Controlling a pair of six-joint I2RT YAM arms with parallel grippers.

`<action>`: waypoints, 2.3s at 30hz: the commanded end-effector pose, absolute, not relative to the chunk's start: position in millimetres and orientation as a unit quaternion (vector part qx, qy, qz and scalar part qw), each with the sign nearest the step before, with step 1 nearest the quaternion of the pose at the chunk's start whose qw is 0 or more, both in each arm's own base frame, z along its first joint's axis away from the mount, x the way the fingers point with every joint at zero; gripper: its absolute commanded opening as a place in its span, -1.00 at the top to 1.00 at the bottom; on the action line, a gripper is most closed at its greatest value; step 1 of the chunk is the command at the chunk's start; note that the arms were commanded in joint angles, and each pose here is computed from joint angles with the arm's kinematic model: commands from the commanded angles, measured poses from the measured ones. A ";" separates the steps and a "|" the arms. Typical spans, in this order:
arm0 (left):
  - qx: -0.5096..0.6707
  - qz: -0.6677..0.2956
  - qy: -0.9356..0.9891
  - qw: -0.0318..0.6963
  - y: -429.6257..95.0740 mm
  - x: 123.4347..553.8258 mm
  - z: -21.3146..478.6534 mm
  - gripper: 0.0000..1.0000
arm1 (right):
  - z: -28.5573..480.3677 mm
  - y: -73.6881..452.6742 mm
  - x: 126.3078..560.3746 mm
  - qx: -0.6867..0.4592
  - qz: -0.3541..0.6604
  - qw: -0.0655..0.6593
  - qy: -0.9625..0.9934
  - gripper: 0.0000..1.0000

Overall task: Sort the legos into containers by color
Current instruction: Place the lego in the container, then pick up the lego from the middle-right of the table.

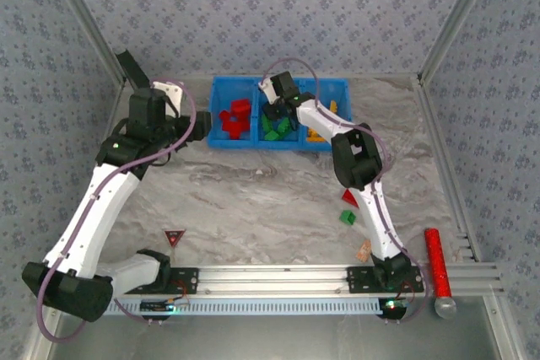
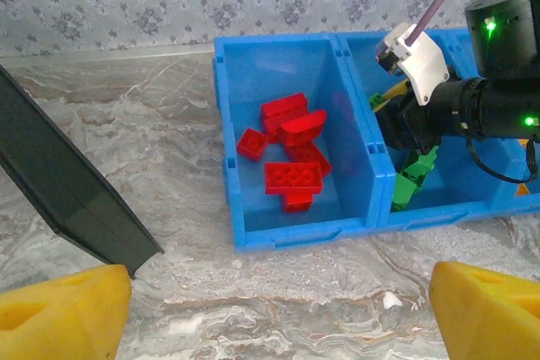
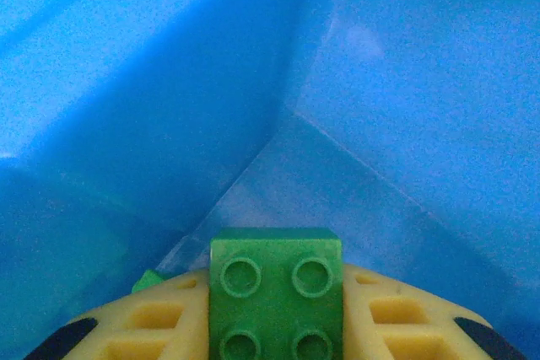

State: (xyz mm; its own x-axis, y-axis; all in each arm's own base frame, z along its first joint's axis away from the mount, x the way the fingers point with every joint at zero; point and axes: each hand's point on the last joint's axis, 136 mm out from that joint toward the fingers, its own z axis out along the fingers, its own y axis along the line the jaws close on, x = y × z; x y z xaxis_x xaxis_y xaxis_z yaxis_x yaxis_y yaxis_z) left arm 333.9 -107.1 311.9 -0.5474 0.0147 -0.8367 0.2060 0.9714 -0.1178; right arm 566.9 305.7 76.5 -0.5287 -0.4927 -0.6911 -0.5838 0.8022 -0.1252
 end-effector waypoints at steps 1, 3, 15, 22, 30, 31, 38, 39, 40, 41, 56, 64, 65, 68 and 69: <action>0.076 -0.104 0.870 0.477 -110.1 336.5 316.4 -0.83 | 72.2 301.4 571.0 -0.309 0.069 0.364 0.876 0.26; 0.076 -0.104 0.869 0.477 -110.2 336.7 316.6 -0.83 | 74.5 299.5 572.1 -0.309 0.069 0.364 0.876 0.16; 0.076 -0.110 0.859 0.494 -108.7 331.0 329.6 -0.84 | 160.0 298.1 560.8 -0.310 0.098 0.389 0.862 -0.25; 0.076 -0.135 0.853 0.499 -113.0 325.8 337.0 -0.84 | 214.3 266.1 514.1 -0.294 0.091 0.376 0.874 -0.41; 0.078 -0.143 0.849 0.503 -114.2 322.7 341.8 -0.84 | 209.4 162.7 400.6 -0.145 0.062 0.309 0.938 -0.60; 0.079 -0.144 0.850 0.501 -114.8 322.4 340.9 -0.84 | 204.7 151.1 384.4 -0.123 0.059 0.300 0.944 -0.60; 0.081 -0.151 0.851 0.496 -118.1 323.1 337.4 -0.84 | 133.2 103.6 279.8 -0.004 0.055 0.179 0.982 -0.69; 0.082 -0.153 0.851 0.495 -118.7 323.2 337.2 -0.84 | 124.5 100.5 270.2 0.006 0.056 0.168 0.984 -0.70; 0.082 -0.153 0.852 0.495 -118.7 323.2 337.0 -0.84 | 117.3 97.3 261.5 0.018 0.054 0.157 0.986 -0.71; 0.083 -0.153 0.852 0.494 -118.9 323.1 336.2 -0.84 | 111.5 94.3 255.5 0.024 0.051 0.150 0.987 -0.72; 0.086 -0.151 0.856 0.486 -119.8 324.3 328.6 -0.84 | 48.1 59.7 245.9 0.043 0.002 0.090 0.995 -0.78; 0.087 -0.146 0.859 0.483 -119.1 325.4 324.9 -0.85 | 31.8 51.8 241.2 0.050 -0.010 0.047 0.998 -0.77; 0.087 -0.147 0.859 0.483 -119.5 325.3 325.3 -0.85 | 30.1 51.7 241.1 0.052 -0.010 0.045 0.998 -0.77; 0.088 -0.148 0.859 0.483 -119.7 325.5 325.5 -0.85 | 25.7 50.6 241.4 0.056 -0.012 0.040 0.998 -0.76; 0.088 -0.148 0.859 0.483 -119.8 325.6 325.1 -0.85 | 24.6 50.7 242.0 0.058 -0.011 0.039 0.998 -0.75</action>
State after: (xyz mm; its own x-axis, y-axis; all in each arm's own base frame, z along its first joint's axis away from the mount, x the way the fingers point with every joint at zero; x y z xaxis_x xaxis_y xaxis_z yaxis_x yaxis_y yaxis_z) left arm 322.4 -120.0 321.5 -0.5321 0.0112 -0.8466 0.2872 0.9430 -0.1680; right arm 239.3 53.2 25.1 -0.9909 0.1065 -0.0824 0.1076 0.9941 -0.0097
